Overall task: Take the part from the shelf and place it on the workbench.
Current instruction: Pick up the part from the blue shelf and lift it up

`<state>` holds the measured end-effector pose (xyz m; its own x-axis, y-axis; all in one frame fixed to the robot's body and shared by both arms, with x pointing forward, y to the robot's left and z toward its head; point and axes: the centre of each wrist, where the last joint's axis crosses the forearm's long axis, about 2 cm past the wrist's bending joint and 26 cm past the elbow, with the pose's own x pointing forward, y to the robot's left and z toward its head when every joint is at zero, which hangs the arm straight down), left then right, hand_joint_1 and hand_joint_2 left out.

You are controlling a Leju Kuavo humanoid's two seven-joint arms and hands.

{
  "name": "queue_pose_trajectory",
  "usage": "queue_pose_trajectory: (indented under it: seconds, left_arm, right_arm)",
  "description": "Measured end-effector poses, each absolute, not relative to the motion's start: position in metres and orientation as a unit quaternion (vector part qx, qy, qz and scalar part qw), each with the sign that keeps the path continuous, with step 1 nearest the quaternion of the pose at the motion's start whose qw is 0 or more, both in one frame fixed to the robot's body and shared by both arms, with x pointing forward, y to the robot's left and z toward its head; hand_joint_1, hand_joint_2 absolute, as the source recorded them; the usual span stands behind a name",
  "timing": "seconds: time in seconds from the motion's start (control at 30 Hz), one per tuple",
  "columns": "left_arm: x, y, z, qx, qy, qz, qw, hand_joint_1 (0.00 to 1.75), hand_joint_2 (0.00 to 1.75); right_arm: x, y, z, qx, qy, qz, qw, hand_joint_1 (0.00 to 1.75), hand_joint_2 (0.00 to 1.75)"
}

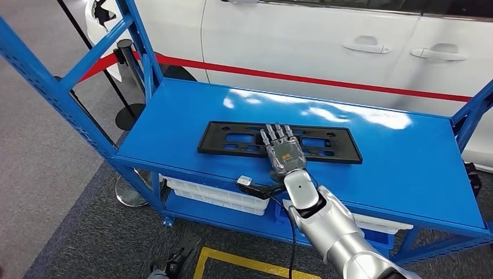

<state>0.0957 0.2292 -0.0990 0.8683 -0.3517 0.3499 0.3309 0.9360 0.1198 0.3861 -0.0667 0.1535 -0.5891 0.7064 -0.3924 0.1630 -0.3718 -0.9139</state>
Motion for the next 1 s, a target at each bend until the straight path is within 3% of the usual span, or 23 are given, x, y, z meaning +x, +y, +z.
queue_pose_trajectory:
  seconds: [0.3,0.43,1.0]
  left_arm:
    - [0.095,0.227,-0.099,0.024,-0.188,-0.181,0.965,0.0,0.0]
    - [0.098,0.226,-0.098,0.022,-0.191,-0.182,0.964,0.0,0.0]
    - [0.098,0.226,-0.098,0.023,-0.199,-0.18,0.963,0.0,0.0]
  right_arm:
    - [0.394,-0.086,0.147,-0.44,-0.452,0.745,0.217,0.04,1.75]
    - [0.4,-0.091,0.152,-0.443,-0.43,0.756,0.217,1.7,1.75]
    - [0.409,-0.097,0.161,-0.435,-0.432,0.768,0.188,1.75,1.75]
